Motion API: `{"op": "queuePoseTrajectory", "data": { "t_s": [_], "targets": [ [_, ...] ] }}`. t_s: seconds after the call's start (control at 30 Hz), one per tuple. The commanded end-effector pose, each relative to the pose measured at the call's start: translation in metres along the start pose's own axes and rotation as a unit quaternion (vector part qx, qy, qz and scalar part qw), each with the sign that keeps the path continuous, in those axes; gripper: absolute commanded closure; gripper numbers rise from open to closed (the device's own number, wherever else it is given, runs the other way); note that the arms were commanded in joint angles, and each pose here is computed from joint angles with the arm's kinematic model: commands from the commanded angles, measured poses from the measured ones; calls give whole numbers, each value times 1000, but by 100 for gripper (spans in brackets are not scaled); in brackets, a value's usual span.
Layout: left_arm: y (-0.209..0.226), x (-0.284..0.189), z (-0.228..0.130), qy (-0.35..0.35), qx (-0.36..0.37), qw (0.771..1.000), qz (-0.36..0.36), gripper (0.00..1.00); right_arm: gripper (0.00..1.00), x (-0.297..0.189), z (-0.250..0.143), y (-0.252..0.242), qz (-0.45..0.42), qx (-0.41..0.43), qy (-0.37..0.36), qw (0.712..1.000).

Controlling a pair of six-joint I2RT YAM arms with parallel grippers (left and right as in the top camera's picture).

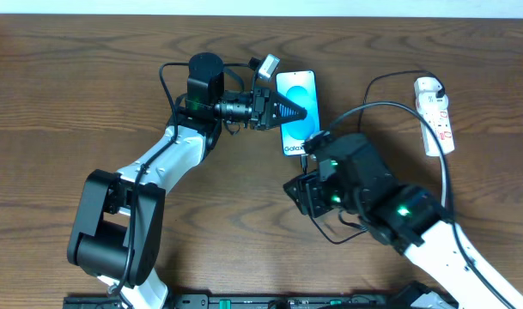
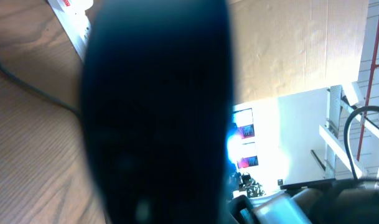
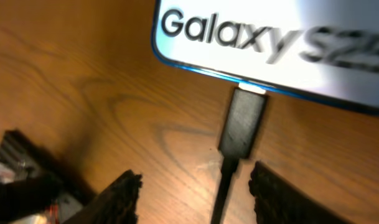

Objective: Plug charger to phone and switch on socket

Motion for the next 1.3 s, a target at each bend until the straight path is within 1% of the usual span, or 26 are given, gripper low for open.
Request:
{"op": "queuePoseTrajectory", "data": {
  "t_s": [0.0, 0.1, 0.3, 0.4, 0.5, 0.6, 0.8, 0.93, 1.03, 1.27],
  "targets": [
    [-11, 0, 1, 5, 20, 1000, -8, 93, 56, 10, 3, -5, -51, 18, -14, 998],
    [-11, 0, 1, 5, 20, 1000, -8, 93, 63, 11, 7, -7, -62, 26, -28, 997],
    [-11, 0, 1, 5, 20, 1000, -8, 93, 64, 10, 17, -1, -46, 22, -55, 997],
    [-11, 0, 1, 5, 20, 1000, -8, 93, 69, 10, 21, 1, -41, 21, -63, 997],
    [-11, 0, 1, 5, 20, 1000, -8, 93, 76, 10, 22, 2, -38, 20, -67, 997],
    [-11, 0, 1, 5, 20, 1000, -8, 93, 86, 10, 22, 2, -38, 21, -66, 997],
    [-11, 0, 1, 5, 20, 1000, -8, 93, 98, 10, 21, 2, -36, 35, -65, 997],
    [-11, 0, 1, 7, 20, 1000, -9, 93, 99, 10, 25, 4, -31, 34, -74, 996],
    [-12, 0, -1, 14, 33, 999, -14, 93, 99, 9, 31, 8, -20, 32, -90, 995],
    [-13, 0, -3, 20, 32, 999, -19, 93, 99, 6, 43, 14, -5, 30, -121, 992]
  ]
}}
Point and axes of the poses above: each gripper's point midway between its finger pads, its own x axis out along the fingers, its own y axis along the line the jaws close on, z = x × y, the point moved 5 cm from there along -x, back along the fingers, and after that the axes turned 9 degrees about x, right-handed, at the moved point
